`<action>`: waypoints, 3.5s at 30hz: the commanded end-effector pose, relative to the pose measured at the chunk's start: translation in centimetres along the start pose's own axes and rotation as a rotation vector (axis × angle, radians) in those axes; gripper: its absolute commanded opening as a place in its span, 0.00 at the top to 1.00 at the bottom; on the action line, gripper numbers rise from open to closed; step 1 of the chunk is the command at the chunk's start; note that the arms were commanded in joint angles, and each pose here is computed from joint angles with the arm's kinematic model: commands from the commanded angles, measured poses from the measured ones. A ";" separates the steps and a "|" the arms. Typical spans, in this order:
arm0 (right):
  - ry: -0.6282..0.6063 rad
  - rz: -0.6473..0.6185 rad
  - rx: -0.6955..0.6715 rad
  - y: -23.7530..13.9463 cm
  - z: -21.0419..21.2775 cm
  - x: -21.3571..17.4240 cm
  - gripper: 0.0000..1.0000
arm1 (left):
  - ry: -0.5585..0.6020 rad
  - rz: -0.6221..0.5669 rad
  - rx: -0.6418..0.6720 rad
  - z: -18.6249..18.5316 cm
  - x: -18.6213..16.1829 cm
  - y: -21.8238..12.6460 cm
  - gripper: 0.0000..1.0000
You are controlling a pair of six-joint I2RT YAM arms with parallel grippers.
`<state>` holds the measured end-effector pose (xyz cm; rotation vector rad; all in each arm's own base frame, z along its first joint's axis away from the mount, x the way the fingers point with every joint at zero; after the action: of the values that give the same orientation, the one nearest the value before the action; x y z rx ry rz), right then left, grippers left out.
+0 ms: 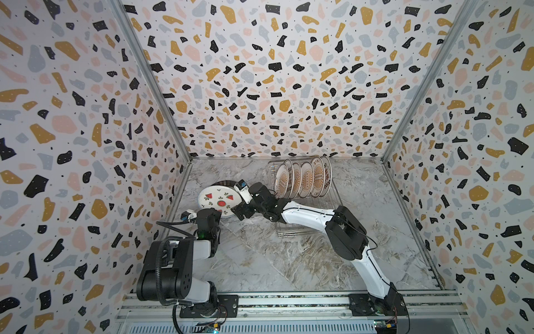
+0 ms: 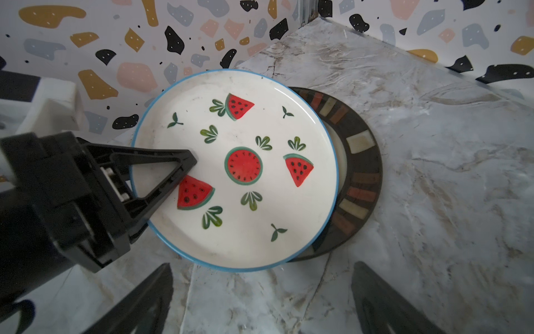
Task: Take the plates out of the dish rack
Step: 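Press the watermelon plate flat onto the dark-rimmed plate with the right gripper, then open the right gripper and withdraw it toward the rack while left lifts away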
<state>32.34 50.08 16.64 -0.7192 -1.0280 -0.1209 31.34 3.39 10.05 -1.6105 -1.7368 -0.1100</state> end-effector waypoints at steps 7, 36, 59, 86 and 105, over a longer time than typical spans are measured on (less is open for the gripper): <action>-0.004 -0.049 -0.026 -1.1 0.5 2.1 0.03 | 0.013 -0.066 -0.091 -2.3 1.5 1.1 0.76; 0.040 -0.125 -0.083 -5.1 -0.3 2.6 0.04 | 0.150 -0.135 0.077 -0.8 2.4 1.3 0.36; -0.035 -0.315 -0.037 -15.4 4.2 4.8 0.03 | 0.129 -0.241 -0.127 -3.9 5.4 -7.8 0.00; 0.282 -0.521 -0.285 -30.9 -8.8 0.5 0.01 | 0.460 0.090 -0.970 -15.7 -7.8 -17.7 0.00; 0.303 -0.580 -0.499 -30.9 -16.0 4.0 0.01 | 0.510 0.087 -1.114 -19.2 -10.6 -18.4 0.00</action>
<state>32.55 17.72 27.61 -0.8326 -0.8536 -0.9462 22.94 -18.39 22.27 -2.0995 -1.1465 -1.3651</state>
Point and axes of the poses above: each gripper's point midway between its finger pads, its own y axis out along the fingers, its own z axis along the line the jaws close on, x = y × z, the point moved 6 cm from there along -y, back along the fingers, and after that the axes turned 12 degrees about y, right-handed, at the moved point
